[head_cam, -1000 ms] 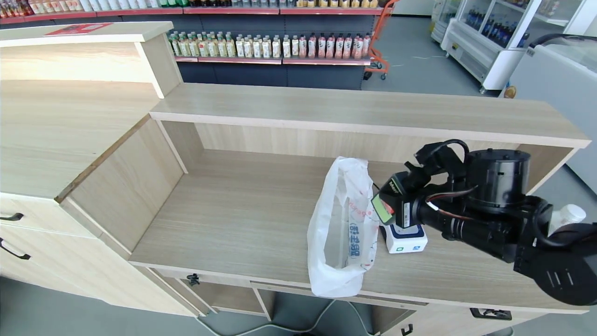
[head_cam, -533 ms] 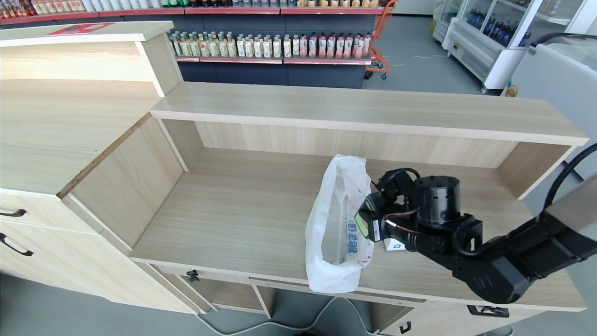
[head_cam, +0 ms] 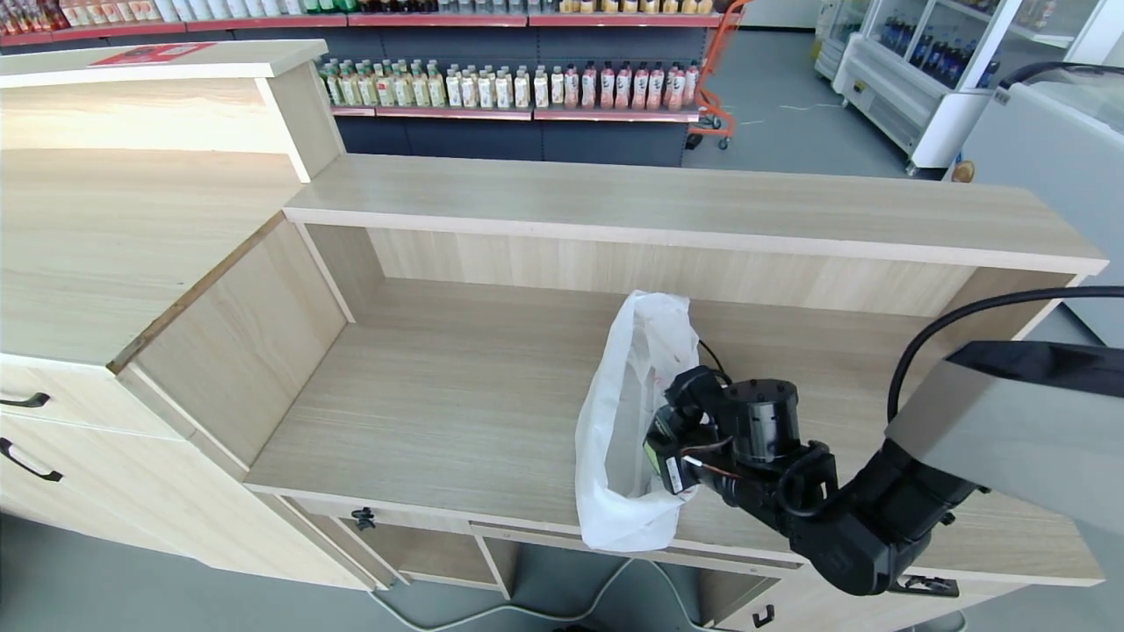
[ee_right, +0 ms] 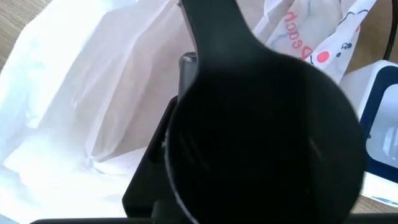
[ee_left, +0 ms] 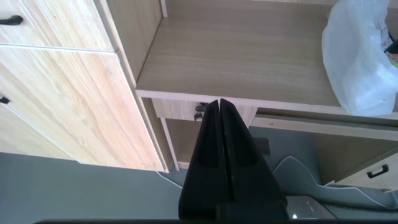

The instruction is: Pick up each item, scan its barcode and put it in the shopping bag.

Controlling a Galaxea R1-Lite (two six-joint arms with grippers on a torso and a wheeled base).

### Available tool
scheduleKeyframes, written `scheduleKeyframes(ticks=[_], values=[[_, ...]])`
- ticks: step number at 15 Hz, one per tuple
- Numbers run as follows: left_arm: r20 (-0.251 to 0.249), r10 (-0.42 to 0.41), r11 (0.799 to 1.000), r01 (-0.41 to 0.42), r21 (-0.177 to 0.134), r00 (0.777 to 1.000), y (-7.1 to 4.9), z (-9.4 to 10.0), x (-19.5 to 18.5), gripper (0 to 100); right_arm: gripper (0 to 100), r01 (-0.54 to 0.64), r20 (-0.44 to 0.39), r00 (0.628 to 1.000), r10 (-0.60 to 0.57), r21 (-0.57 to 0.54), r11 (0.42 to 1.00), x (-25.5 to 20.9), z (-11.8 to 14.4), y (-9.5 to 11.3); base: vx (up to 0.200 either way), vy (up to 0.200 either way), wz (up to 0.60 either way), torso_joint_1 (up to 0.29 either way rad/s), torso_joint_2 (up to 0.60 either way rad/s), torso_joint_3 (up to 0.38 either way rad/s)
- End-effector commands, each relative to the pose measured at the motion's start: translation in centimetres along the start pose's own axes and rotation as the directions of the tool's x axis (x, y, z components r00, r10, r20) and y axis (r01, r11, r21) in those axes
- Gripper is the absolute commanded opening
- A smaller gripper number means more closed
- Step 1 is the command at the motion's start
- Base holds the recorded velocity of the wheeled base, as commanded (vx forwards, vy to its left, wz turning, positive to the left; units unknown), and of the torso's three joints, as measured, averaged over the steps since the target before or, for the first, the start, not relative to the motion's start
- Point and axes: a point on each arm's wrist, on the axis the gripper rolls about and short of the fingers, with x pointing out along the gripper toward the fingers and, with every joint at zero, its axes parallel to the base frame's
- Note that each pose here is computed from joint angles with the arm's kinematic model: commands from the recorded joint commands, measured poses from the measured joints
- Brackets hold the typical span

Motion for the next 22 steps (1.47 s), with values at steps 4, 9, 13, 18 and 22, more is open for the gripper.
scheduleKeyframes(ticks=[4,9,13,18,22], values=[[0.0,0.0,1.0,0.0,0.0,1.0,0.0,0.0,0.0,0,0,-0.008,-0.039,0.999,0.007,-0.016,1.0,2.2,-2.2,0.6,0.0,0.0,0.0,0.0,0.0,0.0],[0.0,0.0,1.0,0.0,0.0,1.0,0.0,0.0,0.0,0,0,-0.005,-0.002,1.0,0.005,-0.01,1.0,3.7,-3.0,0.9,0.0,0.0,0.0,0.0,0.0,0.0],[-0.002,0.0,1.0,0.0,0.0,1.0,0.0,0.0,0.0,0,0,0.002,-0.006,1.0,-0.002,-0.007,1.0,3.8,-3.2,0.7,0.0,0.0,0.0,0.0,0.0,0.0],[-0.002,0.0,1.0,0.0,0.0,1.0,0.0,0.0,0.0,0,100,0.004,0.013,1.0,-0.004,0.005,1.0,3.9,-2.7,0.4,0.0,0.0,0.0,0.0,0.0,0.0],[-0.002,0.0,1.0,0.0,0.0,1.0,0.0,0.0,0.0,0,100,0.03,0.111,0.993,-0.036,0.055,0.998,2.9,0.7,-1.1,0.0,0.0,0.0,0.0,0.0,0.0]])
